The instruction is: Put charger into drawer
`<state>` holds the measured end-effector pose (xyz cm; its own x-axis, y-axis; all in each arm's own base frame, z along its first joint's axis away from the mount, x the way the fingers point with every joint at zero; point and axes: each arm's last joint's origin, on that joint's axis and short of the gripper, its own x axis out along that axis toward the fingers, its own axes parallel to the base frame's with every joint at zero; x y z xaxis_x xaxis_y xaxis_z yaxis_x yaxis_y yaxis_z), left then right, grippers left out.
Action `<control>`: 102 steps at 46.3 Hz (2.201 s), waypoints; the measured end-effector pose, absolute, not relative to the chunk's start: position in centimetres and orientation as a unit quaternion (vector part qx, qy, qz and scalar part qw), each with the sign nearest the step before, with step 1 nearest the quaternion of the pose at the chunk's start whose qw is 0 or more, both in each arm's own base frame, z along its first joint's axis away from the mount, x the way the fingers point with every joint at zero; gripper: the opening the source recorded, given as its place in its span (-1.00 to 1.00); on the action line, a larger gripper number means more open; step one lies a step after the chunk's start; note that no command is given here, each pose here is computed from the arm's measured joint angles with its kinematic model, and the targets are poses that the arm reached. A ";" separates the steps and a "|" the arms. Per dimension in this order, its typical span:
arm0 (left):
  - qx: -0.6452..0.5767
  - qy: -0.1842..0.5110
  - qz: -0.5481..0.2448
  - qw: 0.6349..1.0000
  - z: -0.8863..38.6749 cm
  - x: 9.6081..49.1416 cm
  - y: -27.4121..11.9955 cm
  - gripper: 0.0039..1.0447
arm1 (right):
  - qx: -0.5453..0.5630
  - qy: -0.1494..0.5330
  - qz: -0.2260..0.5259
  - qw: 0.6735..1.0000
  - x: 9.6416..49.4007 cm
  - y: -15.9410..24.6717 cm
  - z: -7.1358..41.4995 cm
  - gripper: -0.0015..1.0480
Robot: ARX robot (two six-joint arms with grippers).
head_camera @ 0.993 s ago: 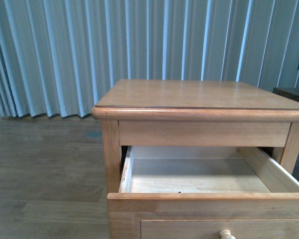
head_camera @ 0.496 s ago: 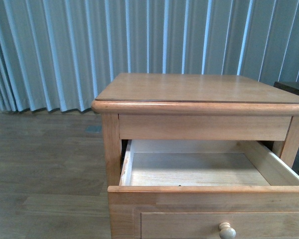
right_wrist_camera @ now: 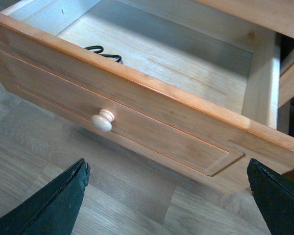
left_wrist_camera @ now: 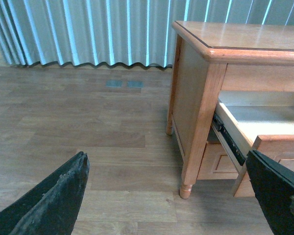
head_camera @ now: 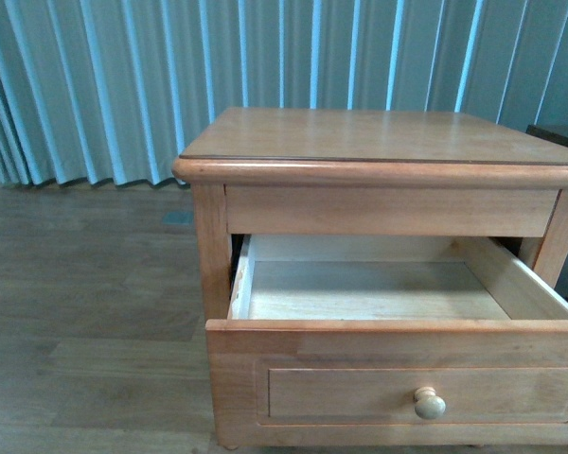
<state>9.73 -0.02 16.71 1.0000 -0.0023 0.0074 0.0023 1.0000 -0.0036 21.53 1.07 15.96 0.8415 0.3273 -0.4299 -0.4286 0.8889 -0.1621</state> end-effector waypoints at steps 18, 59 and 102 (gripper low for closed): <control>-0.002 -0.004 -0.001 1.000 16.7 9.7 0.0 0.89 | -0.134 0.240 0.223 0.935 25.3 4.3 13.6 0.84; -0.002 -0.004 -0.001 1.000 16.7 9.7 0.0 0.89 | -0.118 0.223 0.192 0.949 37.5 10.3 10.7 0.84; -0.002 -0.004 -0.001 1.000 16.7 9.7 0.0 0.89 | -0.094 0.169 0.163 0.967 38.5 9.5 13.1 0.84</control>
